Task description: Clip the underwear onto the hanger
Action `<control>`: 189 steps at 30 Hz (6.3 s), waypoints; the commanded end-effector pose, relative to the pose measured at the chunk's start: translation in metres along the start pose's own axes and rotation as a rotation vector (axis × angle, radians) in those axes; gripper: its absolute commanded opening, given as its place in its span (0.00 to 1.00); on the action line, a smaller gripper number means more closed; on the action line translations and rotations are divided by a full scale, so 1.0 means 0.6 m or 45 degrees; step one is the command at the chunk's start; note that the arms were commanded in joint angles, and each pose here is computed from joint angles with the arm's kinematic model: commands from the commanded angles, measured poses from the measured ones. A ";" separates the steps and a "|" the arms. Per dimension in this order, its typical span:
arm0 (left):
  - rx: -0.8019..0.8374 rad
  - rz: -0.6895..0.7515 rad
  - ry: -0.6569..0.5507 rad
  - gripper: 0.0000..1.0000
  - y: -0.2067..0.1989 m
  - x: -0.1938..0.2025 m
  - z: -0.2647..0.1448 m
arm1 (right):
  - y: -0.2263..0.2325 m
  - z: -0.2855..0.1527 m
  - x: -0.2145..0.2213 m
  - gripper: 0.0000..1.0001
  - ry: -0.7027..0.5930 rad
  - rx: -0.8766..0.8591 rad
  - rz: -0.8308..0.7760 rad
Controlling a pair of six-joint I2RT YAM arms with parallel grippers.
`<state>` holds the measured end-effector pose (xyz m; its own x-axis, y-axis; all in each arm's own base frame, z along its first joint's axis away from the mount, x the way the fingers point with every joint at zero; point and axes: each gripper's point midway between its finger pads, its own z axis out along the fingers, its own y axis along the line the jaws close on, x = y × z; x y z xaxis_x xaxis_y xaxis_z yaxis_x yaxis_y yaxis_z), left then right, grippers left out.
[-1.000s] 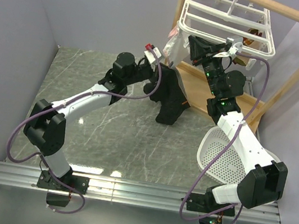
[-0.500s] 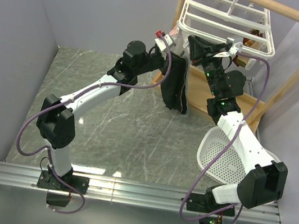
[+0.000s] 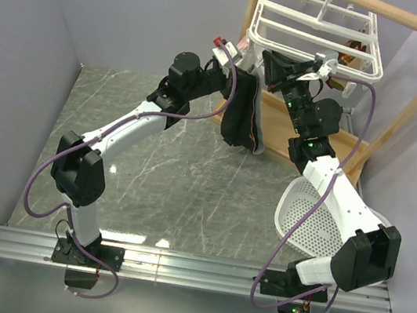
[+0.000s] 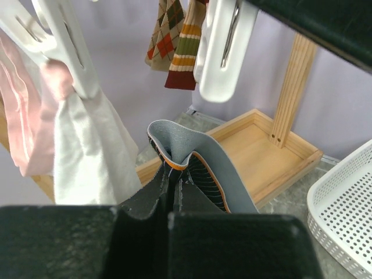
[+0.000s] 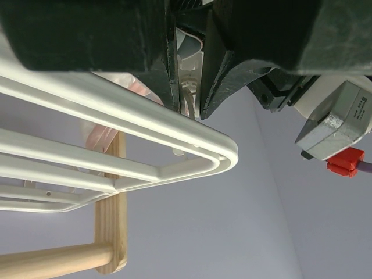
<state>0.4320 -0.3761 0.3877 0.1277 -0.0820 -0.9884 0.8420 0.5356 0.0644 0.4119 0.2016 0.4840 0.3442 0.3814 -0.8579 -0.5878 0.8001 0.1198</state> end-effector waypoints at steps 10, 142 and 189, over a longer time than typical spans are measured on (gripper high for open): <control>-0.001 0.051 -0.165 0.00 -0.001 -0.099 -0.004 | 0.002 0.000 -0.025 0.00 -0.054 -0.002 -0.024; 0.071 0.333 -0.474 0.00 -0.049 -0.252 -0.021 | 0.009 -0.003 -0.009 0.72 -0.039 0.008 -0.113; 0.052 0.181 -0.185 0.48 -0.047 -0.130 -0.051 | 0.000 -0.183 -0.021 0.92 0.364 -0.013 -0.052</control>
<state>0.3999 -0.3738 0.4346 0.3109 -0.1029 -0.9449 0.8316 0.5107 0.2180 0.3423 0.1495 0.4461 0.2125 0.2075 -0.9549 -0.5613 0.8258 0.0545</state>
